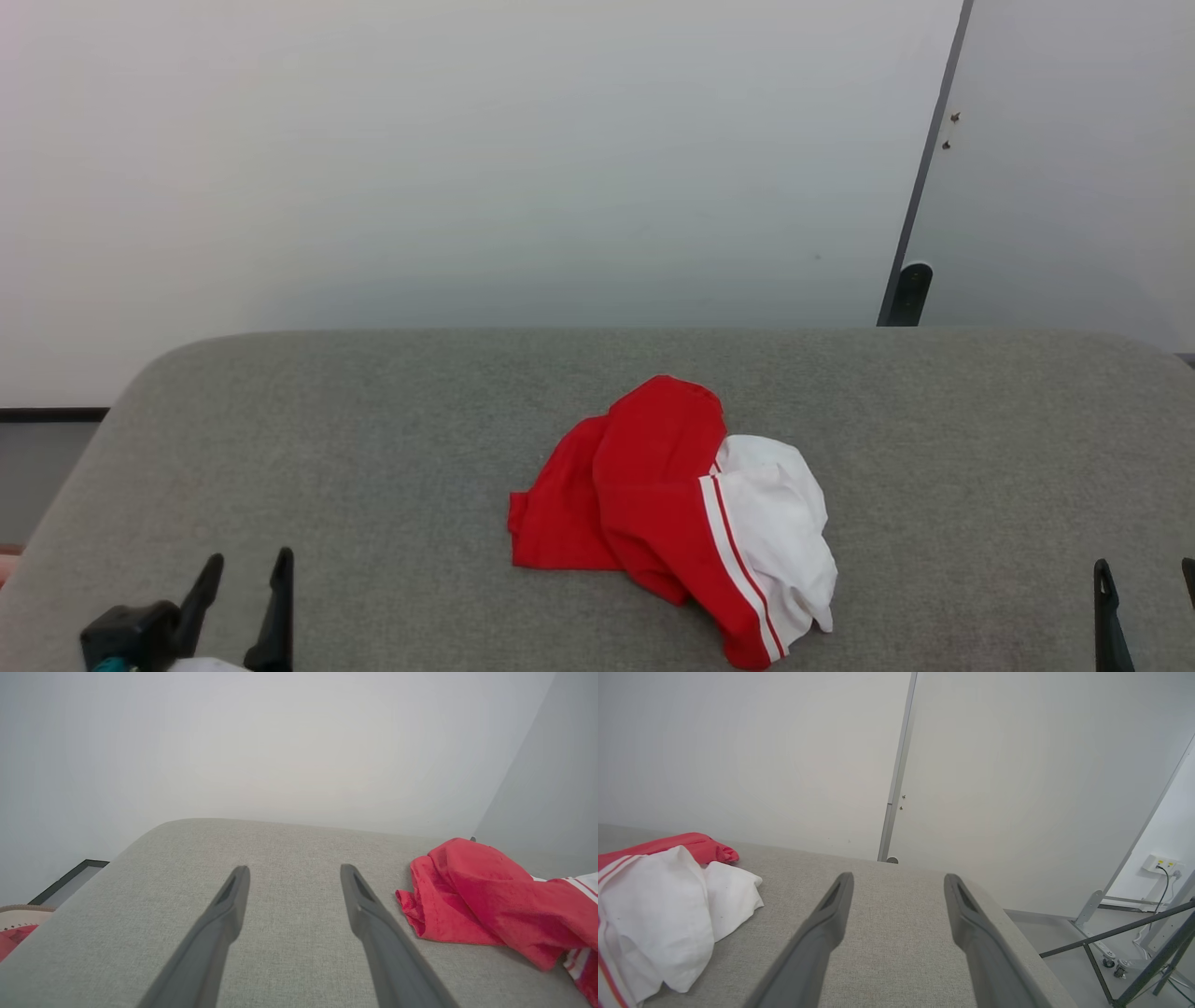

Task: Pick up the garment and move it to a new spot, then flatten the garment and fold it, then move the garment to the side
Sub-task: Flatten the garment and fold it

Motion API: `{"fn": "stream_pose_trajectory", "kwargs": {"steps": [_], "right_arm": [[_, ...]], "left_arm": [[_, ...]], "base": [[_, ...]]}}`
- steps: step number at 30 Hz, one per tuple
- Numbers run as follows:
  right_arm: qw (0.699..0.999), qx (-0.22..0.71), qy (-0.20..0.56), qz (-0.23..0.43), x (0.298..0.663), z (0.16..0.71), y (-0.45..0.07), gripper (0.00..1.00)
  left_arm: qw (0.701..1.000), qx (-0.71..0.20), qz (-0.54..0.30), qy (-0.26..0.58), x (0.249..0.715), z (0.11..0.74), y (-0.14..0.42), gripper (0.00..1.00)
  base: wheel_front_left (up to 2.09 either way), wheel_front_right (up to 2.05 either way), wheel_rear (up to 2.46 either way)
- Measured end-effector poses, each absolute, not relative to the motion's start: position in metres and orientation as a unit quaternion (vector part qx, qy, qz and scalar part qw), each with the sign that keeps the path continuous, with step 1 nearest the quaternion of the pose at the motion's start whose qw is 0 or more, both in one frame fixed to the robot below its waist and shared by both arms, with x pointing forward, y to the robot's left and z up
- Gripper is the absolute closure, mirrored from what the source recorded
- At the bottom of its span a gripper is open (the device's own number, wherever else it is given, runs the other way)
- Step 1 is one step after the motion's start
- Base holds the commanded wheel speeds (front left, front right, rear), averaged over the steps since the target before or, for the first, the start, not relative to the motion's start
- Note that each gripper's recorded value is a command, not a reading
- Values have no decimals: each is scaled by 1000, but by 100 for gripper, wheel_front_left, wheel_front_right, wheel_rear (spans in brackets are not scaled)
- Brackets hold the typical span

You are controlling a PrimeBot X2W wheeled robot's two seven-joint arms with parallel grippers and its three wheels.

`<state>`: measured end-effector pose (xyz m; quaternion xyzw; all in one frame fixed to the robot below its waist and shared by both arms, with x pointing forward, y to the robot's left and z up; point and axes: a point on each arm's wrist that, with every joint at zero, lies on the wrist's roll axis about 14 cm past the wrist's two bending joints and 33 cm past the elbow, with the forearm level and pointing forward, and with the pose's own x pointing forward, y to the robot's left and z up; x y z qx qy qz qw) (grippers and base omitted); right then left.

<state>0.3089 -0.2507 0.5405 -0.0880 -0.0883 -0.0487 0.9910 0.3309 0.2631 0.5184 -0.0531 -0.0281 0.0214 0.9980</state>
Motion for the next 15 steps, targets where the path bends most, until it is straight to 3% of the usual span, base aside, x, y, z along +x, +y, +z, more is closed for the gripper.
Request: {"fn": "stream_pose_trajectory", "kwargs": {"steps": [9, 15], "right_arm": [[988, -98, -84, -87, 299, 541, -278, 0], [987, -94, -76, -105, 287, 537, -286, 0]], "left_arm": [[997, -60, -52, -23, 355, 534, 220, 0], [987, -75, -145, 1, 380, 551, 168, 0]], "base": [[0, 0, 0], [0, 0, 0]]}}
